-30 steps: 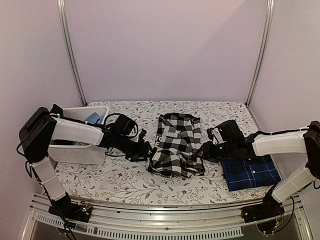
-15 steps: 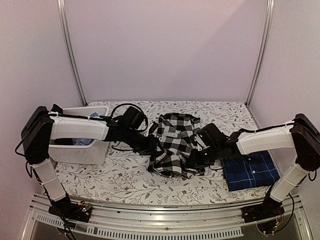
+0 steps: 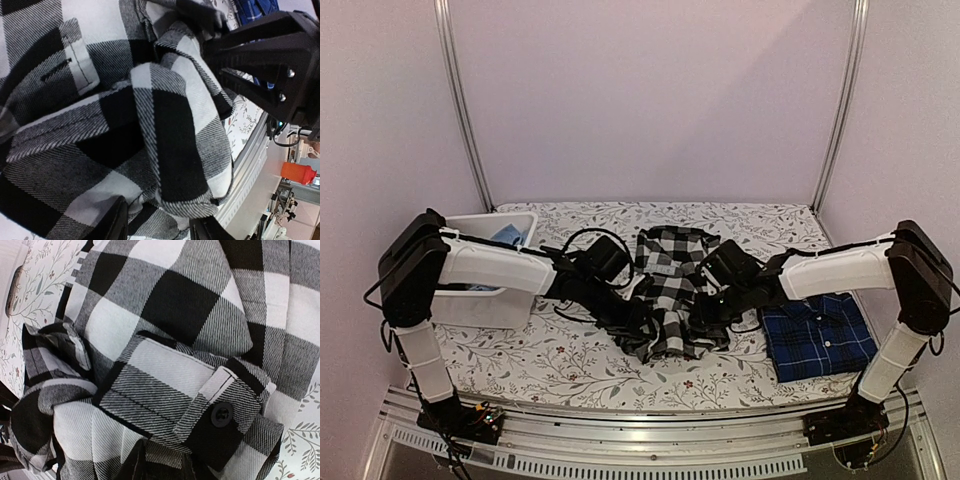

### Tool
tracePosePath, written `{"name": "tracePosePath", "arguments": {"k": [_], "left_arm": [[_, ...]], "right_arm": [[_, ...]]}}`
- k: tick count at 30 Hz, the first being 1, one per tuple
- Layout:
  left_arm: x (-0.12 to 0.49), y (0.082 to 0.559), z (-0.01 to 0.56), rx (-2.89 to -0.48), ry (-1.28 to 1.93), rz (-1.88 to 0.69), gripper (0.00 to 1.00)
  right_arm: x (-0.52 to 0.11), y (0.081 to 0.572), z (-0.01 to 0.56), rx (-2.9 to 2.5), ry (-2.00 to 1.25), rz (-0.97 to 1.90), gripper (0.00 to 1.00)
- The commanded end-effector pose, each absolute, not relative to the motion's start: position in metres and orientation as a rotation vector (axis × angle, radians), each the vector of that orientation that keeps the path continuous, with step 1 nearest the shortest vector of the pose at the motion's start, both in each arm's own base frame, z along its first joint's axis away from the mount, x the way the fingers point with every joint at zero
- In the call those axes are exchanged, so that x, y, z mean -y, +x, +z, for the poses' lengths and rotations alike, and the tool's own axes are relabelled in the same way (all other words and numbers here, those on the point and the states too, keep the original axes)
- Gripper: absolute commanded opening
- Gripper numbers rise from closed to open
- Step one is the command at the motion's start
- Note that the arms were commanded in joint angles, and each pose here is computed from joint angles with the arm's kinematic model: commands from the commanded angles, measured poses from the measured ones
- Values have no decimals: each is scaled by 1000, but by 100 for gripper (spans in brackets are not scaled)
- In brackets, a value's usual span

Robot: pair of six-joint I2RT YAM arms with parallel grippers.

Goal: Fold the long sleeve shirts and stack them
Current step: Smooth out the 2/3-rectangle-folded shirt at the center of the board.

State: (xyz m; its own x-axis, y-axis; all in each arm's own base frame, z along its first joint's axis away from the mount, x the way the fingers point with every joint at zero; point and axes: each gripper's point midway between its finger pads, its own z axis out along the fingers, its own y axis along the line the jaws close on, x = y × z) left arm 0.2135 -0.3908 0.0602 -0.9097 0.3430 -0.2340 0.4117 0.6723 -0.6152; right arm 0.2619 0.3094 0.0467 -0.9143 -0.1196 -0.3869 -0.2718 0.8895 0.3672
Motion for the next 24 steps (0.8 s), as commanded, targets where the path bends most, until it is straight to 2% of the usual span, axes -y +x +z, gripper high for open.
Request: {"name": "tracePosePath", "arguments": {"k": [1, 12, 19, 24], "left_arm": [[386, 201, 51, -2814, 680, -1045, 41], [383, 210, 58, -2788, 658, -996, 41], [385, 212, 64, -2764, 662, -1004, 41], [389, 223, 78, -2695, 631, -1032, 45]], "right_arm": [[-308, 279, 51, -2674, -266, 496, 24], [-298, 327, 59, -2630, -231, 412, 28], [-331, 320, 93, -2556, -359, 540, 40], [-356, 304, 101, -2523, -469, 642, 49]]}}
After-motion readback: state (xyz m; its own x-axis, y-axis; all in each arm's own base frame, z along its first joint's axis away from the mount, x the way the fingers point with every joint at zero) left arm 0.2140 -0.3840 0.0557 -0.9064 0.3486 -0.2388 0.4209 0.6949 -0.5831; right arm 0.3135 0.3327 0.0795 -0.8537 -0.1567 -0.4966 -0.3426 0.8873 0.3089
